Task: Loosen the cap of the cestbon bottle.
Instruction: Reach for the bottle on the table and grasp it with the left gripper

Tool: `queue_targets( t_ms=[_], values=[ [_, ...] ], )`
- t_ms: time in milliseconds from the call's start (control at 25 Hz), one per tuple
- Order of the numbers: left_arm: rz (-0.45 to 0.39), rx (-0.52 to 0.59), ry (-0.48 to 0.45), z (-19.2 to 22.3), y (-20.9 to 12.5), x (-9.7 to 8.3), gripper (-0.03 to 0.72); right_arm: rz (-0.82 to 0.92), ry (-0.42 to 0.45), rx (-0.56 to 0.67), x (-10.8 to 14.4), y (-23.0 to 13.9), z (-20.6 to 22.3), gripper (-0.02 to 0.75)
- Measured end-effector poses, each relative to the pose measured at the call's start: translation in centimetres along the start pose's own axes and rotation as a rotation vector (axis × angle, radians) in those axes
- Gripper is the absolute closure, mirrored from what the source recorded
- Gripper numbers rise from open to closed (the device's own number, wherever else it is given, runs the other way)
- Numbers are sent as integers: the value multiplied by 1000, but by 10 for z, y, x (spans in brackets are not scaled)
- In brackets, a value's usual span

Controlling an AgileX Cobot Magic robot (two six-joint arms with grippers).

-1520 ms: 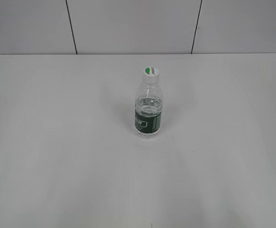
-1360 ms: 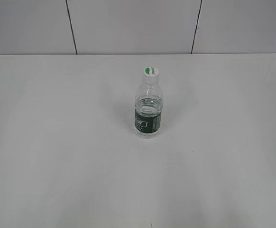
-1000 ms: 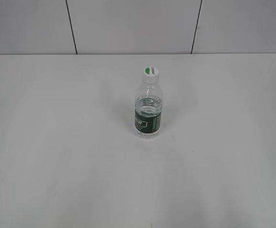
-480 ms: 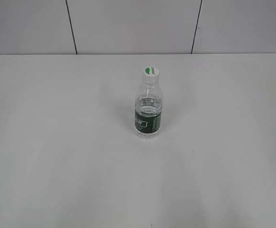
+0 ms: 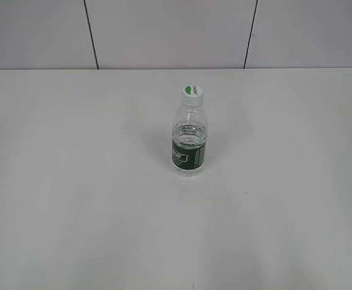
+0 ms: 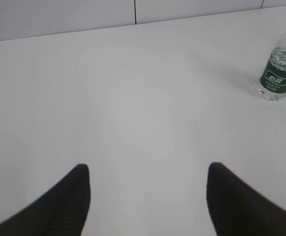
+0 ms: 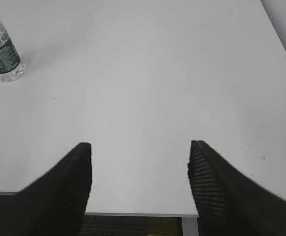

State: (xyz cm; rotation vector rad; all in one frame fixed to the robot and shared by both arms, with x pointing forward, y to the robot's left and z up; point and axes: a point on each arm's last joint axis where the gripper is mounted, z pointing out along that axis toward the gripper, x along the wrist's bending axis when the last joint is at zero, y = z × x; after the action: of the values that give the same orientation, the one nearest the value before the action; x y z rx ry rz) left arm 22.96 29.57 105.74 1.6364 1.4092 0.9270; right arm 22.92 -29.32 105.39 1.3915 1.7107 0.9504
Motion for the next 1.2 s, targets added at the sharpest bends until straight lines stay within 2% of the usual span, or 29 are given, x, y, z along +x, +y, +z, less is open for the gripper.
queue_targets(
  t_ms=[360, 440, 720, 920, 1200],
  values=[
    [0, 0, 0, 0, 0, 0, 234, 0, 0, 0, 0, 0, 0, 266],
    [1, -31, 3, -3, 4, 0, 234, -1, -2, -13, 0, 2, -1, 266],
    [5, -273, 33, -13, 30, 3, 235, -30, -36, -156, -3, 16, -6, 266],
    [-1, -330, 43, 4, 41, 5, 235, -55, -90, -281, -7, 27, -9, 266],
    [-13, -412, 65, 43, 51, 11, 235, -62, -122, -456, -10, 41, -8, 266]
  ],
)
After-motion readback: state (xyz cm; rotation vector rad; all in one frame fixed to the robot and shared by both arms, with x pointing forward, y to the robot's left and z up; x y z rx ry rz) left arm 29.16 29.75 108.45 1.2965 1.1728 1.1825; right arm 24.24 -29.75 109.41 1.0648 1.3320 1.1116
